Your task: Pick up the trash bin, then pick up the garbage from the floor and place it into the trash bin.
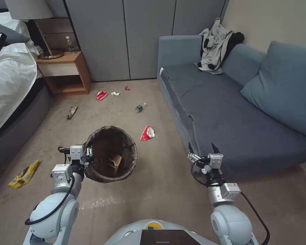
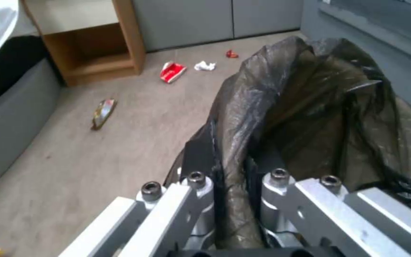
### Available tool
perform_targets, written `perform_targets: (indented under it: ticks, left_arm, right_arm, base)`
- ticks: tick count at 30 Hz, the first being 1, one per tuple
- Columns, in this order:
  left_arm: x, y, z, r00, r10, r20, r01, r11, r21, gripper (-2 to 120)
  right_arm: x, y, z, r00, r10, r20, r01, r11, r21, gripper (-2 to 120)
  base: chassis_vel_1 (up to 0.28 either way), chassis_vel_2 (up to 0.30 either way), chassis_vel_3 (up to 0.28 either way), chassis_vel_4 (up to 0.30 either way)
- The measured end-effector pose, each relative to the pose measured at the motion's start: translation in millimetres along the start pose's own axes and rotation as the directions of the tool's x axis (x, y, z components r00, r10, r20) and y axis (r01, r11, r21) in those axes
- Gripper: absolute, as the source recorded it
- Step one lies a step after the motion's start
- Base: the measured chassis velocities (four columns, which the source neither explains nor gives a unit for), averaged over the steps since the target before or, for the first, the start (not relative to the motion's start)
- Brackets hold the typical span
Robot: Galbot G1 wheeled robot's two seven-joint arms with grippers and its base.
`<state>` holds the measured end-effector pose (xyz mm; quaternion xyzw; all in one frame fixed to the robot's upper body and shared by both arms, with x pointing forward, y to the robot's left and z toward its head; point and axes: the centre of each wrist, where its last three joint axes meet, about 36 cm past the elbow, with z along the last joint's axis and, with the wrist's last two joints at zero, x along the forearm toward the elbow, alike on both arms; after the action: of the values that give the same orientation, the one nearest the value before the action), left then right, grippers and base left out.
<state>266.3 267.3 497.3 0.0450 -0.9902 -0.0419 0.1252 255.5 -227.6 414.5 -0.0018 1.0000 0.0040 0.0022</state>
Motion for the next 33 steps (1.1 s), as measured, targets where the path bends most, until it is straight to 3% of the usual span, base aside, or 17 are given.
perform_targets:
  ticks: [18, 33]
  left_arm:
    - [-0.4, 0.0, 0.4, 1.0, 0.0, -0.001, 0.0, 1.0, 0.004, 7]
    - [0.7, 13.6, -4.8, 0.999, -0.051, 0.009, 0.051, 0.999, 0.008, 7]
  right_arm:
    - [-2.1, 2.7, -1.2, 1.0, -0.003, 0.012, 0.003, 1.0, 0.021, 100]
    - [-39.4, 12.0, -24.9, 0.996, -0.084, 0.001, 0.084, 0.996, 0.027, 100]
  base:
    - [-0.278, 0.268, 0.266, -0.276]
    - [0.002, -0.003, 0.001, -0.001]
